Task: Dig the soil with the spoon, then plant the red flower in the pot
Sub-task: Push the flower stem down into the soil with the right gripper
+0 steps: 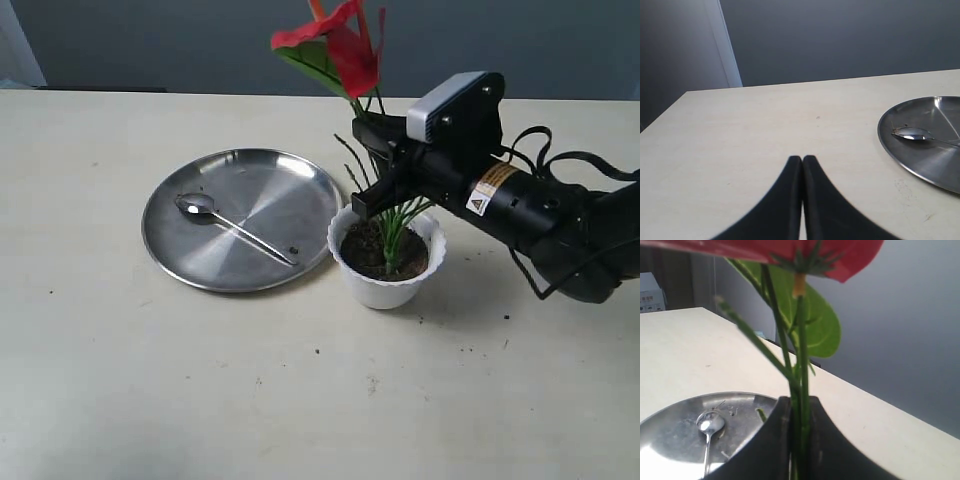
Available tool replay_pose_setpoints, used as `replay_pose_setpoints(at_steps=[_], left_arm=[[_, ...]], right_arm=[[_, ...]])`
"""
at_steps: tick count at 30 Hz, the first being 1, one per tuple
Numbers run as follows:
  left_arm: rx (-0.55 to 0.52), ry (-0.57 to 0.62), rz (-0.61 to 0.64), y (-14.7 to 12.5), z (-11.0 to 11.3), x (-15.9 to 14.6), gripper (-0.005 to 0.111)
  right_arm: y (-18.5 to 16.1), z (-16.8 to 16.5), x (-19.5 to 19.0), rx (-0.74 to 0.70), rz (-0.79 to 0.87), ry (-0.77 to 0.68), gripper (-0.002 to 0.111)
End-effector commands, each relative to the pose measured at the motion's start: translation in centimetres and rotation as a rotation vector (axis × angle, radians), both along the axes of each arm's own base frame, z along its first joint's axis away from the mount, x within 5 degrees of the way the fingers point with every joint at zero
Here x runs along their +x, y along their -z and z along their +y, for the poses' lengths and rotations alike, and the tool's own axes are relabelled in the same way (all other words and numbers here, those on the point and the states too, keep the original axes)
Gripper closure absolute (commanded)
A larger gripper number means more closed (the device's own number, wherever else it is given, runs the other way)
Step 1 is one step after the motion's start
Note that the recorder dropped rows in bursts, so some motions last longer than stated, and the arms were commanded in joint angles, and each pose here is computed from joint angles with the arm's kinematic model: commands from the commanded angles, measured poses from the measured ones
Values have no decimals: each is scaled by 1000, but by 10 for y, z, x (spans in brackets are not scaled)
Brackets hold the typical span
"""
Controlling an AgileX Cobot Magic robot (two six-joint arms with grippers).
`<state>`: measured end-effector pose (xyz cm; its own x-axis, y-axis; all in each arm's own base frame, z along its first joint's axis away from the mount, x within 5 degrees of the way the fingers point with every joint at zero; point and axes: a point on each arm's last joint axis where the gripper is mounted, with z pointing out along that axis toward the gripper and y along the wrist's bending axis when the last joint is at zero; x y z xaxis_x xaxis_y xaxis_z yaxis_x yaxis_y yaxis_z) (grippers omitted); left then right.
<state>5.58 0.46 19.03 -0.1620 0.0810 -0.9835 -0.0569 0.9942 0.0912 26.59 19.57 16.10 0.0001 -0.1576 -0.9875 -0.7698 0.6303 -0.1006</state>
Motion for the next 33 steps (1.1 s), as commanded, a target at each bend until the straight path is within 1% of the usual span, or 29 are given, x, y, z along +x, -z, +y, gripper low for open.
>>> replay_pose_setpoints(at_steps=[1,8,14,20,33], left_arm=[[-1,6,-14,-2,0,0,106],[-1,6,-14,-2,0,0,106],[-1,6,-14,-2,0,0,106],[-1,6,-14,-2,0,0,106],[-1,6,-14,-2,0,0,106]], right_arm=[[36,-7,-10,-219,184,-17,109],[40,-8,-12,-257,218,-25,109],[40,-6,-14,-250,238,-45,109],[36,-5,-12,-196,217,-33,109],[26,-1,-12,-103,142,-61,109]])
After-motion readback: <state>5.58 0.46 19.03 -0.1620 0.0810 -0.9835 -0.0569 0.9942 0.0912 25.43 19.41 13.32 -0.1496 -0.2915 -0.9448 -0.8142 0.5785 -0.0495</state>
